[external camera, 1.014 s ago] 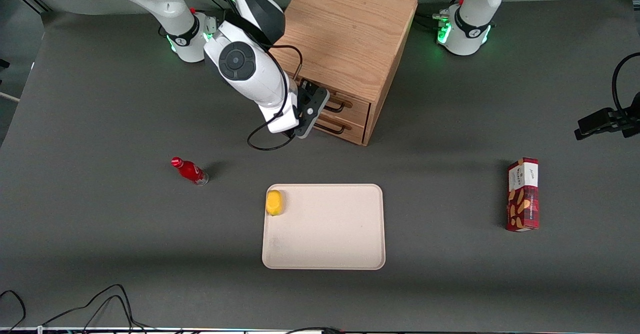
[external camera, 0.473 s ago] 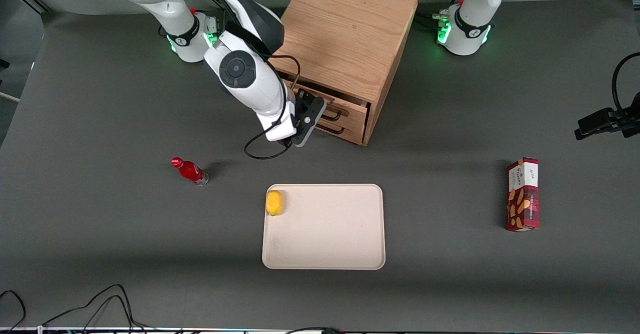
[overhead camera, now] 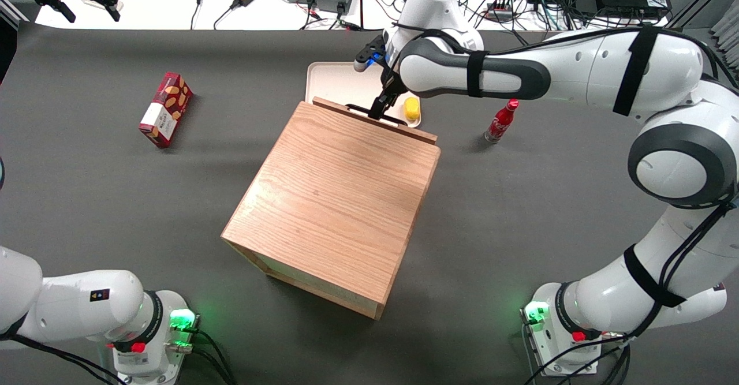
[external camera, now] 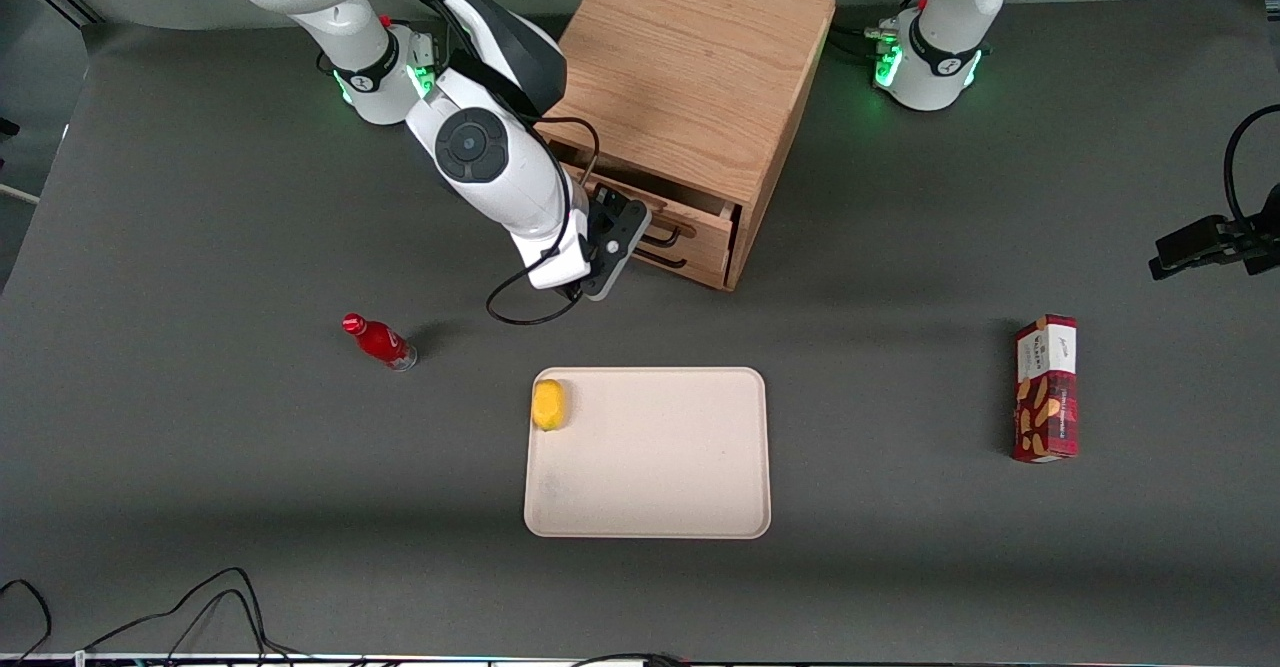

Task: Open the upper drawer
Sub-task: 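Pull the upper drawer outward by its handle with the right gripper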

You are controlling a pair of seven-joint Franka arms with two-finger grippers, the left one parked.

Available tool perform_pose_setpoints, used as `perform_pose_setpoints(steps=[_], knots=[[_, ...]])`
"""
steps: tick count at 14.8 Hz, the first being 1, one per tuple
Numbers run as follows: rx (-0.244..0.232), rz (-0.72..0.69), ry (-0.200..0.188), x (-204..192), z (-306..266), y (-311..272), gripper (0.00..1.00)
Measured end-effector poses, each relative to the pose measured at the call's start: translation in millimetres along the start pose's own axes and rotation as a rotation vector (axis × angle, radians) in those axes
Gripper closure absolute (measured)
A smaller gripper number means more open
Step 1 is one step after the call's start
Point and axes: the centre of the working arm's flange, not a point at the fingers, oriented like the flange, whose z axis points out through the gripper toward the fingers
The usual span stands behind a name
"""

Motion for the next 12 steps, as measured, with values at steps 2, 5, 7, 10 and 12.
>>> perform_pose_setpoints(steps=[2,5,7,10,12], knots=[[-0.005,0.013,0.008,0.6,-2.3,9.1,0.0],[-0.01,0.023,0.02,3.1,-5.6,17.9,0.0],[-0.018,0.02,0.024,5.0,-7.2,21.3,0.0],[-0.034,0.021,0.036,8.0,-12.1,30.8,0.0],[-0.038,0.029,0.045,9.2,-16.1,38.4,0.0]])
